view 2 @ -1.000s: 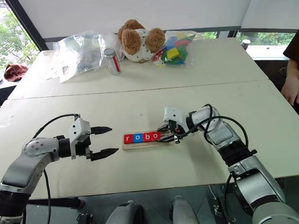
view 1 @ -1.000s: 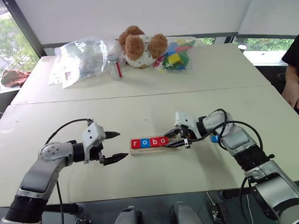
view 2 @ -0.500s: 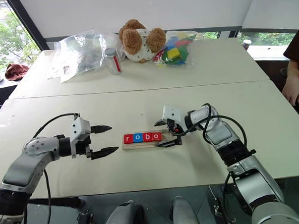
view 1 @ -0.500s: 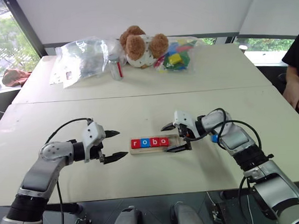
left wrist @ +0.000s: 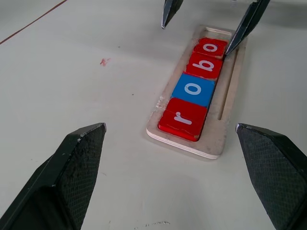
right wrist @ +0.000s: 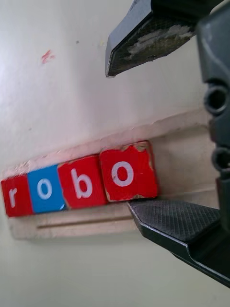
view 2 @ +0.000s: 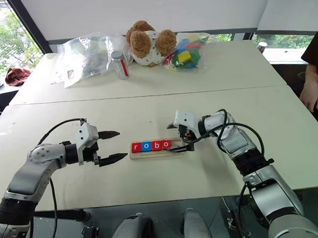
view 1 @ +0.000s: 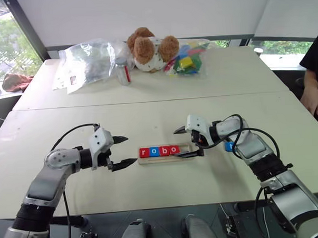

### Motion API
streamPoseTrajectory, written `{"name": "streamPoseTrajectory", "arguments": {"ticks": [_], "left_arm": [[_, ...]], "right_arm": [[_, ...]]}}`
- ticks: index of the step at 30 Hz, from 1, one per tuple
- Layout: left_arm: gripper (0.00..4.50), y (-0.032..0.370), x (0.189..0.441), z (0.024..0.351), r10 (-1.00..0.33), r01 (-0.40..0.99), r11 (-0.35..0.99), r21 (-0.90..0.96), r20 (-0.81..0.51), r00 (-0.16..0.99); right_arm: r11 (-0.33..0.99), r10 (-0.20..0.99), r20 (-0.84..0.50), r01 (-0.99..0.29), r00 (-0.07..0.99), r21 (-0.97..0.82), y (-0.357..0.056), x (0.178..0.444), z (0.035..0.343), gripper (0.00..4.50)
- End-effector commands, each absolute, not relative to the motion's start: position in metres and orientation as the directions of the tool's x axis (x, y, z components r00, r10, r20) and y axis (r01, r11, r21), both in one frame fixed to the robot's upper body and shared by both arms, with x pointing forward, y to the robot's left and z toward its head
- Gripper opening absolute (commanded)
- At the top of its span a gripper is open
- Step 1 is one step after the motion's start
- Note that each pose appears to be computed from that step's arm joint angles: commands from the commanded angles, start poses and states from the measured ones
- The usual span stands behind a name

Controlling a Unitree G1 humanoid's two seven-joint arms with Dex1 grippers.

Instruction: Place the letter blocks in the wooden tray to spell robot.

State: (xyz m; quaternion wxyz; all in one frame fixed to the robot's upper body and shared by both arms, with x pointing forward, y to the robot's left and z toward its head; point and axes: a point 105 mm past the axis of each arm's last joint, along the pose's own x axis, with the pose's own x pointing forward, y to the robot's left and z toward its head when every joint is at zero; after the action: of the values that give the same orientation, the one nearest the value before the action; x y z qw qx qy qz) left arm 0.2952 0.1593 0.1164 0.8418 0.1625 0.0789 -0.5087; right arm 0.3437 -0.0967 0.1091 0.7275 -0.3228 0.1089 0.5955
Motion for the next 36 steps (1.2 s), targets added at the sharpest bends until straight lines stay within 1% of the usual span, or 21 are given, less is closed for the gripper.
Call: {"name": "streamPoseTrajectory", "arguments": {"ticks": [1, 5, 8, 11, 13, 14, 15, 16, 18, 19, 20, 22, 24, 27, 29, 32, 36], "left_arm": [[4.50, 0.156, 0.295, 0.124, -0.840, 0.882, 0.415, 0.224, -0.277, 0.466], [4.50, 0.155, 0.294, 0.124, -0.843, 0.884, 0.414, 0.219, -0.274, 0.463], [4.50, 0.153, 0.291, 0.130, -0.853, 0.889, 0.402, 0.219, -0.264, 0.451], [4.50, 0.145, 0.286, 0.139, -0.872, 0.900, 0.376, 0.219, -0.245, 0.424], [4.50, 0.138, 0.281, 0.144, -0.887, 0.913, 0.346, 0.216, -0.241, 0.394], [4.50, 0.133, 0.278, 0.146, -0.897, 0.921, 0.329, 0.210, -0.237, 0.374], [4.50, 0.127, 0.275, 0.148, -0.907, 0.930, 0.308, 0.202, -0.231, 0.351], [4.50, 0.121, 0.273, 0.149, -0.917, 0.937, 0.286, 0.198, -0.228, 0.328], [4.50, 0.113, 0.269, 0.151, -0.930, 0.949, 0.253, 0.188, -0.223, 0.292], [4.50, 0.106, 0.268, 0.150, -0.936, 0.956, 0.223, 0.190, -0.231, 0.265], [4.50, 0.100, 0.267, 0.148, -0.940, 0.961, 0.184, 0.209, -0.250, 0.234], [4.50, 0.091, 0.266, 0.147, -0.944, 0.962, 0.134, 0.236, -0.264, 0.196], [4.50, 0.085, 0.270, 0.150, -0.953, 0.961, 0.133, 0.242, -0.237, 0.191], [4.50, 0.077, 0.275, 0.147, -0.959, 0.960, 0.152, 0.236, -0.201, 0.201], [4.50, 0.074, 0.275, 0.143, -0.960, 0.962, 0.156, 0.225, -0.194, 0.201], [4.50, 0.070, 0.274, 0.137, -0.962, 0.963, 0.167, 0.210, -0.180, 0.206], [4.50, 0.068, 0.274, 0.133, -0.960, 0.963, 0.181, 0.200, -0.176, 0.218]], "right_arm": [[0.085, 0.810, -0.508, -0.915, 0.294, -0.394, -0.093, 0.348, 0.125, 4.40], [0.100, 0.826, -0.476, -0.908, 0.303, -0.406, -0.094, 0.343, 0.136, 4.40], [0.178, 0.826, -0.423, -0.885, 0.372, -0.429, -0.104, 0.337, 0.157, 4.40], [0.348, 0.792, -0.347, -0.839, 0.502, -0.419, -0.121, 0.332, 0.176, 4.40], [0.508, 0.730, -0.286, -0.772, 0.621, -0.381, -0.132, 0.329, 0.184, 4.40], [0.604, 0.673, -0.238, -0.707, 0.700, -0.368, -0.139, 0.329, 0.186, 4.40], [0.729, 0.567, -0.195, -0.597, 0.801, -0.335, -0.150, 0.330, 0.186, 4.40], [0.823, 0.430, -0.164, -0.460, 0.888, -0.334, -0.164, 0.331, 0.183, 4.40], [0.917, 0.135, -0.129, -0.173, 0.982, -0.360, -0.195, 0.328, 0.176, 4.40], [0.948, 0.009, -0.143, -0.054, 0.990, -0.314, -0.208, 0.319, 0.167, 4.40], [0.948, -0.076, -0.162, 0.021, 0.984, -0.318, -0.216, 0.309, 0.156, 4.40], [0.952, -0.145, -0.206, 0.080, 0.968, -0.295, -0.218, 0.293, 0.141, 4.40], [0.968, -0.184, -0.255, 0.130, 0.949, -0.216, -0.217, 0.282, 0.131, 4.40], [0.981, -0.189, -0.337, 0.162, 0.922, -0.105, -0.207, 0.266, 0.115, 4.40], [0.983, -0.181, -0.369, 0.164, 0.911, -0.077, -0.203, 0.262, 0.109, 4.40], [0.988, -0.152, -0.401, 0.149, 0.903, -0.039, -0.201, 0.267, 0.103, 4.40], [0.990, -0.141, -0.413, 0.135, 0.900, -0.045, -0.204, 0.275, 0.098, 4.40]]}}
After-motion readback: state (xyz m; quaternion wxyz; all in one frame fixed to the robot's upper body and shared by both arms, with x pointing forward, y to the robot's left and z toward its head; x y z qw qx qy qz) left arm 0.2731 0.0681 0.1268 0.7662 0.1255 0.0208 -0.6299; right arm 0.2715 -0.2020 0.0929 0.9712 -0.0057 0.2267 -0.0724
